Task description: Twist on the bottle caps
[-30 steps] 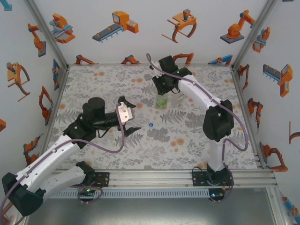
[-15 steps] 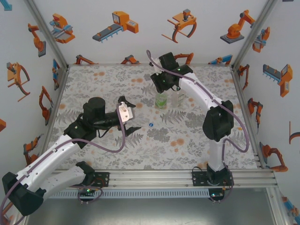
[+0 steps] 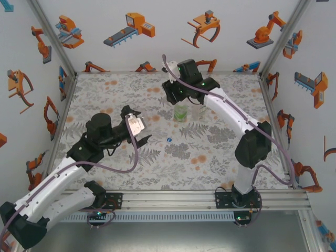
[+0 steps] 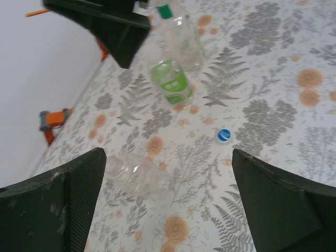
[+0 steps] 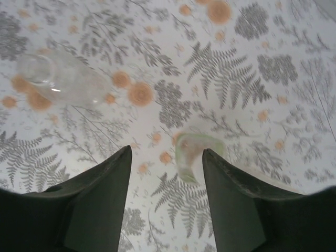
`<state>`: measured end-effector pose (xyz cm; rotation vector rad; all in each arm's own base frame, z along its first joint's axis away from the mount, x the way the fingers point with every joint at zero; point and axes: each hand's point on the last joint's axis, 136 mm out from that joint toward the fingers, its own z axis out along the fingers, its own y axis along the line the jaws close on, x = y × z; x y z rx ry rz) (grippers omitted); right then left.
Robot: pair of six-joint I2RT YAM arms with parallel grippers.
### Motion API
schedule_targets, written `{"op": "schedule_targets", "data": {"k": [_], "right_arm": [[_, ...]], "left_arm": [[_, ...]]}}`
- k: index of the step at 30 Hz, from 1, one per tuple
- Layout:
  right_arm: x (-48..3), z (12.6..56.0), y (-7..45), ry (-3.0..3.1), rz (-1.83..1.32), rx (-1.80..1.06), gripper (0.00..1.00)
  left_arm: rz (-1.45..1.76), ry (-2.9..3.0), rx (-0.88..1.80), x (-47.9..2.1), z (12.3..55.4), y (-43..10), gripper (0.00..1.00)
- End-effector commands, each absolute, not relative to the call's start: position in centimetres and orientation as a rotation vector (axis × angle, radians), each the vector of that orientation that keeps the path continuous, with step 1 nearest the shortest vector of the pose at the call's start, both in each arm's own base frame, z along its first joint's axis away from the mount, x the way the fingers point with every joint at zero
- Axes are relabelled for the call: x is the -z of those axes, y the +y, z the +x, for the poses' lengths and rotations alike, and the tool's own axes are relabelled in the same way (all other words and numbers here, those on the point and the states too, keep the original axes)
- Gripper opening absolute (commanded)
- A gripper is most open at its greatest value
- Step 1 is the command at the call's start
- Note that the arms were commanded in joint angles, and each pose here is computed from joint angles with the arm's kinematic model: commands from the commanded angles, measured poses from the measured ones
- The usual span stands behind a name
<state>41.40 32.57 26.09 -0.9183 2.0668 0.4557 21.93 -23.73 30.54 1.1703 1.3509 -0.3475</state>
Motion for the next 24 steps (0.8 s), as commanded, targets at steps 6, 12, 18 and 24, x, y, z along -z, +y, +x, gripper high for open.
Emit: {"op": "schedule_targets", "data": {"k": [6, 12, 18, 24], "right_arm": [[-27.8, 39.4, 38.4, 1.776, -0.928, -0.782, 0.71], [-26.5, 36.3, 41.8, 1.508, -0.989, -0.928, 0.78], [-23.6, 34.1, 45.2, 1.419, -1.122, -0.986, 0.9], [-21.4, 35.5, 46.6, 1.422, -1.108, -0.964, 0.91]], "left_arm": [[0.916, 1.333, 0.148, -34.2, 24.5, -19.0, 0.97], [0.826, 1.285, 0.227, -36.3, 24.3, -17.3, 0.97], [0.84, 1.348, 0.226, -34.8, 25.5, -17.6, 0.97], [0.845, 1.354, 0.233, -34.5, 25.7, -17.7, 0.97]]}}
